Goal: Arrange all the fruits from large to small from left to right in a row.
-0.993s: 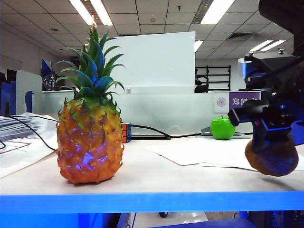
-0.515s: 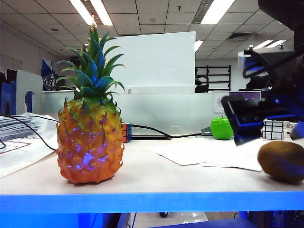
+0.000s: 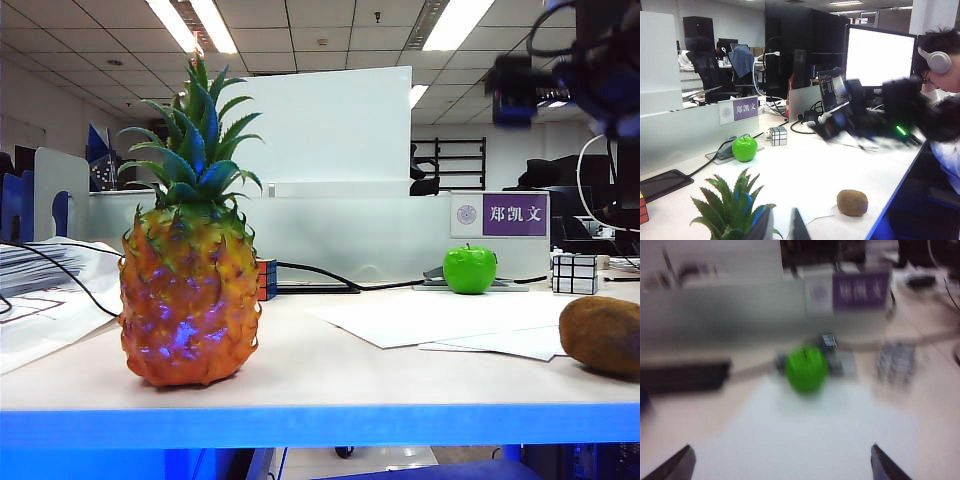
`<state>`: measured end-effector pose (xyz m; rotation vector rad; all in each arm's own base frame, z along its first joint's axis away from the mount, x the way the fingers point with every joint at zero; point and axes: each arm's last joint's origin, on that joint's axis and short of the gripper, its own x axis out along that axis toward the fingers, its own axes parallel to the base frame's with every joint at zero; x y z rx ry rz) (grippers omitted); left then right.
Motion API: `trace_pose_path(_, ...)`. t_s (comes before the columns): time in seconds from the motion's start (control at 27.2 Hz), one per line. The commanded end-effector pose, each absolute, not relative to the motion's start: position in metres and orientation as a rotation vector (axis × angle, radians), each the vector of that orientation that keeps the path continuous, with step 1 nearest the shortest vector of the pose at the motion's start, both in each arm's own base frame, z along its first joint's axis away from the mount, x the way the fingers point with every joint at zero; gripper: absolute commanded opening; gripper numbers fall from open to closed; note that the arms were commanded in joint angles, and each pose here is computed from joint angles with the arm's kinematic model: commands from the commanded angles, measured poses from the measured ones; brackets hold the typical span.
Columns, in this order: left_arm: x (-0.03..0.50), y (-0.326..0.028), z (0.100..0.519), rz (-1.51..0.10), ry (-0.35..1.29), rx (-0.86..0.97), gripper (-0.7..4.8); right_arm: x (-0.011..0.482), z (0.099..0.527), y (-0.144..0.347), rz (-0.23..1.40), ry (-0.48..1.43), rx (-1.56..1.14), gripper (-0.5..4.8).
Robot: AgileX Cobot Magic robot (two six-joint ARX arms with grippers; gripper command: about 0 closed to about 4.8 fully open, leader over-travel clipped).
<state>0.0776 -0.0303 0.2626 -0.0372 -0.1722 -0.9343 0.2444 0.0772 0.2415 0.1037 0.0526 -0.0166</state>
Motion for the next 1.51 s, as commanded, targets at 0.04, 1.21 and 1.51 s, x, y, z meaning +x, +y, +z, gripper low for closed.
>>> trace_pose_path(0.04,0.077,-0.03,0.264,-0.934,-0.183,-0.033,0.57,0.291,0.265,0.067,0.085,0.008,0.105,4.79)
trace_pose_path(1.21,0.079,-0.03,0.262,-0.897,-0.182,0.002,0.58,0.542,0.18,0.044,0.08,0.328,-0.087,4.79)
trace_pose_path(1.51,0.079,-0.03,0.262,-0.897,-0.182,0.002,0.58,0.543,0.176,0.044,0.068,0.394,-0.096,4.79)
